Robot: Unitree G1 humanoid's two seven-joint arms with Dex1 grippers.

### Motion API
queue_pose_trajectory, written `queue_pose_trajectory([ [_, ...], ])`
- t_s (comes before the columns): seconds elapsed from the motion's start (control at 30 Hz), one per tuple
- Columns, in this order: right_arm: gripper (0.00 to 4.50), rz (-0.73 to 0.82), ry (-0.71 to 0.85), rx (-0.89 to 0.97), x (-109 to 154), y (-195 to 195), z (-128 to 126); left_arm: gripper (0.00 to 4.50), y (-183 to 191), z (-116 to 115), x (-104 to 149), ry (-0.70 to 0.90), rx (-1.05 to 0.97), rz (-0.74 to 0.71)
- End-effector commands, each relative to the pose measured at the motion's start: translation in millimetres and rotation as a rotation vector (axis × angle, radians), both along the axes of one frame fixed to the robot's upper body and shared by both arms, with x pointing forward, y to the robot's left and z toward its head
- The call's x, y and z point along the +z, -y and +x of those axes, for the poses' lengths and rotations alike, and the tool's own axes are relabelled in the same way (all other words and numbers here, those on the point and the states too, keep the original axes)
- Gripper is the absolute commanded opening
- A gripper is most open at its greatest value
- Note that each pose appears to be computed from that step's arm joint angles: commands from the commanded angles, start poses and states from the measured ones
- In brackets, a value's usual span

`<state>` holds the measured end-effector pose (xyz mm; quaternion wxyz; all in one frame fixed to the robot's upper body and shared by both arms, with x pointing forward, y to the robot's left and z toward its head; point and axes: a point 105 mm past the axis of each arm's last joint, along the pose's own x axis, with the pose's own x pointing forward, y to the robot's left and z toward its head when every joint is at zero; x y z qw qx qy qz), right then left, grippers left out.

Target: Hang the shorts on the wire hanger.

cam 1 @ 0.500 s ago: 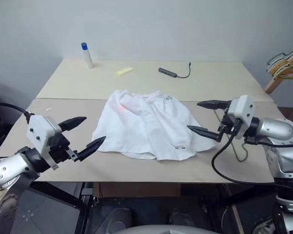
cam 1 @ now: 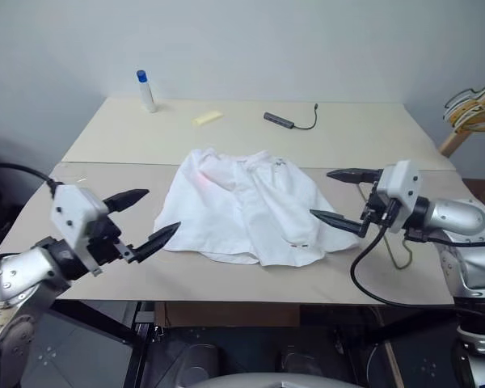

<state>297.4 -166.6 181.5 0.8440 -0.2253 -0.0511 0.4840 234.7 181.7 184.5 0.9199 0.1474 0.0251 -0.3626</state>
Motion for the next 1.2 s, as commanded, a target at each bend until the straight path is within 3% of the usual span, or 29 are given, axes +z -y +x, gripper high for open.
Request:
queue_pose_trajectory([
  [0.03,4.5,-0.011,0.069,0.007,14.4,-2.7,-2.0,4.45,14.1,10.5,-20.9,-0.009,-0.022,0.147],
  [0.23,4.5,-0.028,0.074,0.011,17.6,-3.5,-3.8,4.45,35.7,34.0,-58.7,-0.067,-0.023,0.273],
  [0.57,4.5,-0.049,0.053,0.037,12.1,-7.3,-12.6,4.45,71.8,38.2,-115.4,-0.176,-0.219,0.495],
  [0.7,4.5,-0.072,0.02,0.079,10.1,-7.5,-18.1,3.33,65.2,45.4,-127.4,-0.181,-0.2,0.565],
  [1.03,4.5,-0.111,-0.05,0.134,3.8,-3.9,-25.2,0.19,43.3,65.9,-124.6,-0.167,-0.079,0.547],
  [1.07,4.5,-0.112,-0.051,0.135,3.8,-4.0,-25.3,0.02,40.4,68.1,-123.8,-0.165,-0.065,0.545],
  [1.2,4.5,-0.119,-0.055,0.138,3.2,-2.9,-25.7,0.02,20.0,77.1,-117.8,-0.16,0.012,0.534],
])
